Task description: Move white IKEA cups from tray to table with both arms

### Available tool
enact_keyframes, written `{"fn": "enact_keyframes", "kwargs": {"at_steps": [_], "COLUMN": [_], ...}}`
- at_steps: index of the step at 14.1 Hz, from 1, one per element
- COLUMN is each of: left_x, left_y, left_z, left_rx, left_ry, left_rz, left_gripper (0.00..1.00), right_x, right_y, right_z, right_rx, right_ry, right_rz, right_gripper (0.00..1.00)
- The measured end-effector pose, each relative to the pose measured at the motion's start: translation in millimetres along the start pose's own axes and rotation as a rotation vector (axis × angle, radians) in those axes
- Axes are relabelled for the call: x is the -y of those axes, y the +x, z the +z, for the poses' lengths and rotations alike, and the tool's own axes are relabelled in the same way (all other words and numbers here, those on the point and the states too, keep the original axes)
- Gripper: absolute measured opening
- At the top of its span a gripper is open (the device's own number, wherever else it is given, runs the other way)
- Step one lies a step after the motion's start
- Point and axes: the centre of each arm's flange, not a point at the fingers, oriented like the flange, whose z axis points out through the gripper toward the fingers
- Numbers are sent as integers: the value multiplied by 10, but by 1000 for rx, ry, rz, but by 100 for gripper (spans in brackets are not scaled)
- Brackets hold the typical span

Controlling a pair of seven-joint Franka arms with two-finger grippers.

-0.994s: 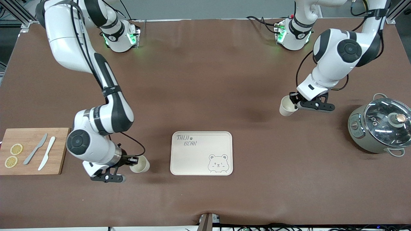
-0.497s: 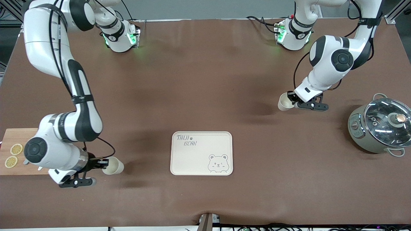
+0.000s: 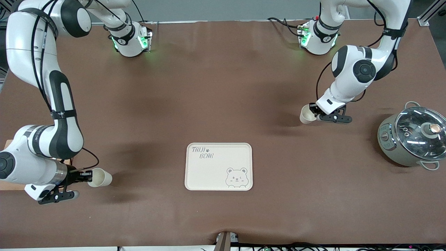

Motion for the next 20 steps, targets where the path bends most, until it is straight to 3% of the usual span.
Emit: {"fn": "enact_keyframes", "kwargs": {"at_steps": [7,8,13,17,18,20], "left_x": [13,15,14,-5,-13,-48], "left_y": [43,46,61,62,62,63], "left_z": [260,288,347,362,373,411], "left_rx": [-20,-22,-34,-37,-37,-35], "left_ry": [5,5,6,6,6,6], "left_rz": [-2,-2,-2,2,4,11], "left_gripper": [5,5,5,5,5,20], "right_x": [18,30,59,170,230,364], "right_y": [-84,-81,-54,16,20,0], "right_z": [342,343,283,-115,-296,-710], "right_rx": [34,33,20,-25,-30,-37], "right_ry": [10,11,11,3,-4,-22], "right_rz": [1,0,-5,-22,-34,-58], "right_gripper": [3,7,57,98,100,100]}}
